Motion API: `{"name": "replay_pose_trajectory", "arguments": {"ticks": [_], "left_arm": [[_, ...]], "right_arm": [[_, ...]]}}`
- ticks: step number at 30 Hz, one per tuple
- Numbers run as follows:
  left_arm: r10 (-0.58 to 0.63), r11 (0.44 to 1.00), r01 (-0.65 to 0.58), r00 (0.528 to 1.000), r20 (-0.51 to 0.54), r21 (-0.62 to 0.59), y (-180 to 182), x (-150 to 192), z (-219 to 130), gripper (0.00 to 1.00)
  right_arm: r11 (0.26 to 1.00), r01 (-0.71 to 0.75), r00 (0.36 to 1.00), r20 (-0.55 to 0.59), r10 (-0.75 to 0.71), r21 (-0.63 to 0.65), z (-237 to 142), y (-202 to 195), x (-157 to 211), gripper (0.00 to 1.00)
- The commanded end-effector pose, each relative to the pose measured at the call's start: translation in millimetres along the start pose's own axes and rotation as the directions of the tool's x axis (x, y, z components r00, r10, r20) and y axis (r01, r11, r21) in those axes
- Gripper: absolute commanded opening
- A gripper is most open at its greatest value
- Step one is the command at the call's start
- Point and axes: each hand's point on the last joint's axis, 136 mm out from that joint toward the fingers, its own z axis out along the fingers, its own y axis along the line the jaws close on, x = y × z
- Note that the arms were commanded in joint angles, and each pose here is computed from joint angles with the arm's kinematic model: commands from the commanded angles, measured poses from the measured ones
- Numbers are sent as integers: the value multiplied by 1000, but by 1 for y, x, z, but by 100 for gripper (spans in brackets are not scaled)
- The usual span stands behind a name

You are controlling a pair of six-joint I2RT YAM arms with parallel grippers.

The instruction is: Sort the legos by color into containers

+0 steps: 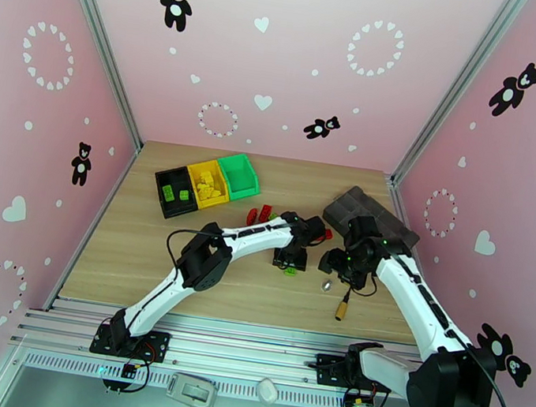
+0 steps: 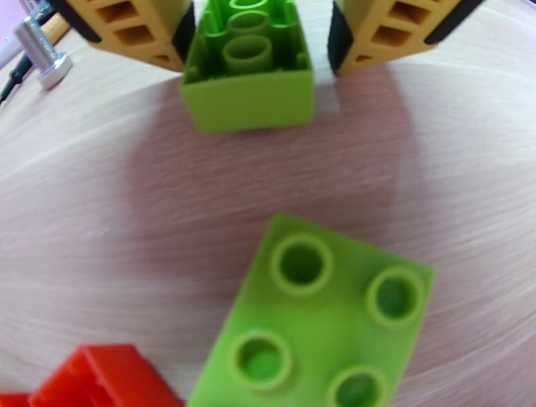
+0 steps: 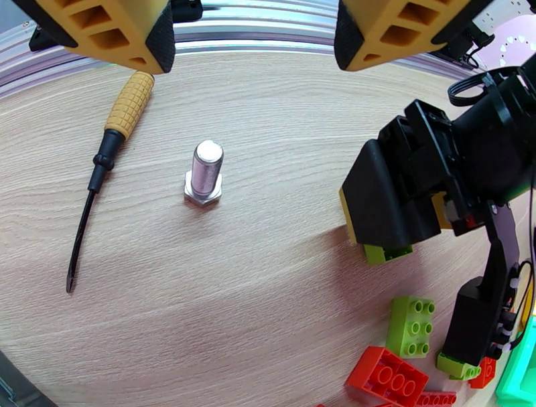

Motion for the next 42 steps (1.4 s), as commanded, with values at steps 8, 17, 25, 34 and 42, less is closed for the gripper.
{"name": "replay_pose_trajectory", "arguments": {"ticks": [8,17,25,34,42], "left_arm": [[47,995,-38,994,96,-92,27,-5,-29,27],[-137,981,115,981,140,153,63,-32,-67,24],[-345,910,283,922,174,303,139,-67,-107,23],[-548,826,472,803,237,309,267,-86,-149,24],[-677,736,621,680,283,270,379,-103,-167,25]], "right_arm": [[993,-21,999,-30,17,-112,6,17,6,65],[960,51,997,-47,-66,-277,20,79,-8,64],[910,221,955,-109,-274,-351,46,179,-8,62],[846,315,898,-152,-412,-430,72,281,-15,60],[839,328,892,-149,-426,-434,80,309,-37,60]]}}
